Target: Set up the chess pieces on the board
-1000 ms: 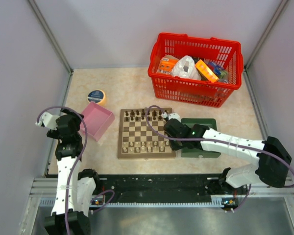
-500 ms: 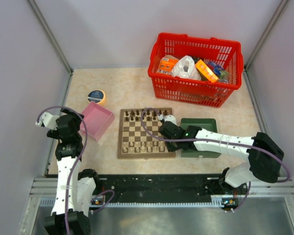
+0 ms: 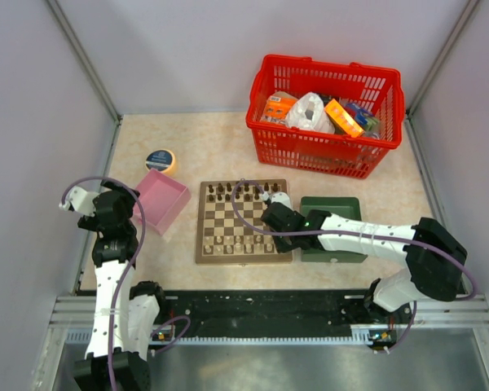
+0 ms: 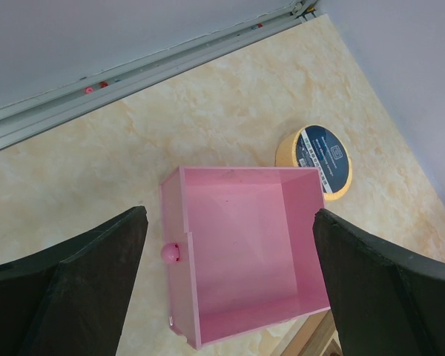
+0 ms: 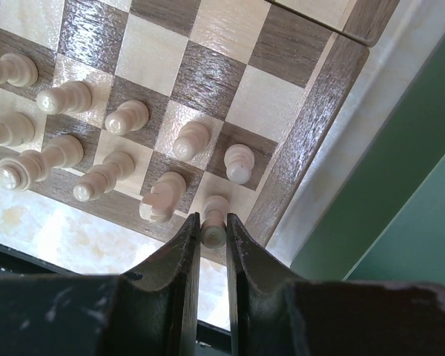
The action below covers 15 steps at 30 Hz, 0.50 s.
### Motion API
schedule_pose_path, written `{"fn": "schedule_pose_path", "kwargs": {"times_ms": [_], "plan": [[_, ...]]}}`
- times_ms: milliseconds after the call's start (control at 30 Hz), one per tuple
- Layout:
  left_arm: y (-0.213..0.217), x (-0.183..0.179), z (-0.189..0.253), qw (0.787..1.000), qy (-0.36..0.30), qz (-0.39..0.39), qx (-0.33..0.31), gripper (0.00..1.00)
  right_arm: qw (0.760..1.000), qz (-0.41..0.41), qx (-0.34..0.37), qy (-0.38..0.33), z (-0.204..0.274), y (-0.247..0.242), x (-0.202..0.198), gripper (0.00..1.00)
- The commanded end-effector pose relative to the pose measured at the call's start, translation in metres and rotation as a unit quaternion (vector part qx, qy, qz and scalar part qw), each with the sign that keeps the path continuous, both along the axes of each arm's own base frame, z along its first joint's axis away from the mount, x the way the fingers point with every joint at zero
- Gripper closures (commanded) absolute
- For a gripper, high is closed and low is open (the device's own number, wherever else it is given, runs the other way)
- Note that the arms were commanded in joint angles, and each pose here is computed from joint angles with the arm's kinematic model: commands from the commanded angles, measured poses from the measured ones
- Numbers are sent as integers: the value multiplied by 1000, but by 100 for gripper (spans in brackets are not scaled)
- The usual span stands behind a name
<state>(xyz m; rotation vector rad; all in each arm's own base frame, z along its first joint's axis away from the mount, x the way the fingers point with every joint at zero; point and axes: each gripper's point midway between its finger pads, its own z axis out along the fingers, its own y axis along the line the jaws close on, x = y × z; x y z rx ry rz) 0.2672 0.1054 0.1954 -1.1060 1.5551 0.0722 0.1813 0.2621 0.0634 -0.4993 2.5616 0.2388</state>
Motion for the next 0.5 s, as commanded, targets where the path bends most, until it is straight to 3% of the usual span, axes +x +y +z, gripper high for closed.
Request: {"fn": "schedule_pose_path", "kwargs": {"times_ms": [0,467], "plan": [[4,2,7,1000,-16,7,6,1,1000,3,20,-12,6,13,3,84],[3,1,7,1000,-16,6,7,1,1000,6,13,-10,5,10,2,82]]}}
